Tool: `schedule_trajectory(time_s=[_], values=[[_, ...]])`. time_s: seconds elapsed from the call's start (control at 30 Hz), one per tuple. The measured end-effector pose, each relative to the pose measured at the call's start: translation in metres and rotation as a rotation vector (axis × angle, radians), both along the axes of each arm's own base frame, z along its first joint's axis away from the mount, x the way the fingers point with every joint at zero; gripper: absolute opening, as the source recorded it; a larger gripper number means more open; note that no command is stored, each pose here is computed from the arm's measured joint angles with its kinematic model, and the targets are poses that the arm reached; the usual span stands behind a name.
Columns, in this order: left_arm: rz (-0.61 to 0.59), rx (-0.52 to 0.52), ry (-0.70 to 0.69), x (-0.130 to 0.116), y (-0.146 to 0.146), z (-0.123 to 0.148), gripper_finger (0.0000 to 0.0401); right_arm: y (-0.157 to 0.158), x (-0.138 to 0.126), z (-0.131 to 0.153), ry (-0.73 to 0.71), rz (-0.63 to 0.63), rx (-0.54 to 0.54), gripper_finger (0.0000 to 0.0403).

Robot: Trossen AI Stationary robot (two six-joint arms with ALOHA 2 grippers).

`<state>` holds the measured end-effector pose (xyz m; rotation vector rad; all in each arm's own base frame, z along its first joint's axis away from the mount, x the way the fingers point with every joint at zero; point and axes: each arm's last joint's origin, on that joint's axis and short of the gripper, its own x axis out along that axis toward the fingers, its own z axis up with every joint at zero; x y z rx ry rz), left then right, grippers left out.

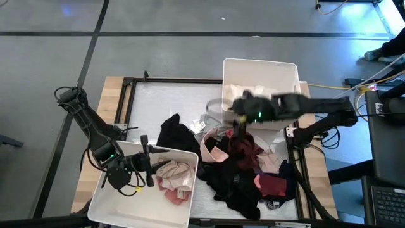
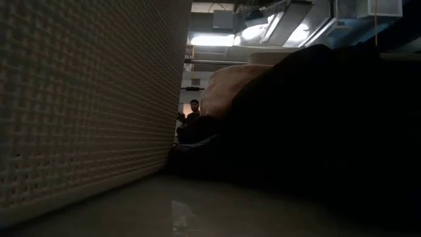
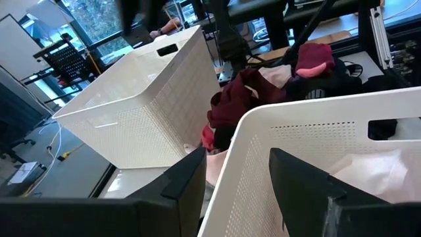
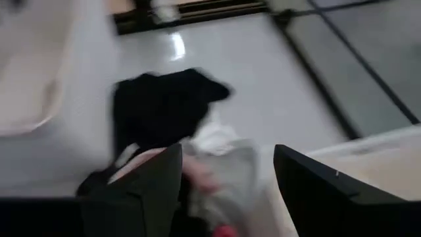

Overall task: Sort clothes
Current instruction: Put the pink sock into the bottom white bin

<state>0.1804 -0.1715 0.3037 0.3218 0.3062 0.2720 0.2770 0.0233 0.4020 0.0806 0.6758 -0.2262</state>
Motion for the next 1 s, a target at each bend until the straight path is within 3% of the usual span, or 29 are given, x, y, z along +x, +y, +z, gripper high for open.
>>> schedule_trajectory(time_s=[0.23,0.63,0.87,1.0], values=[[-0.003,-0.011,0.000,0.000,0.000,0.000,0.0156,0.052,0.010,-0.060,-0.015,0.164,0.005,0.0241],[-0.004,-0.010,0.005,0.000,0.000,-0.001,0.0156,0.073,0.025,-0.162,-0.041,0.146,0.060,0.0241],[-0.004,-0.002,0.013,-0.001,0.001,-0.002,0.0156,0.081,0.047,-0.199,0.005,0.171,0.063,0.0241],[-0.001,-0.001,0.017,-0.001,0.001,-0.002,0.0156,0.083,0.050,-0.205,0.014,0.204,0.085,0.0240]])
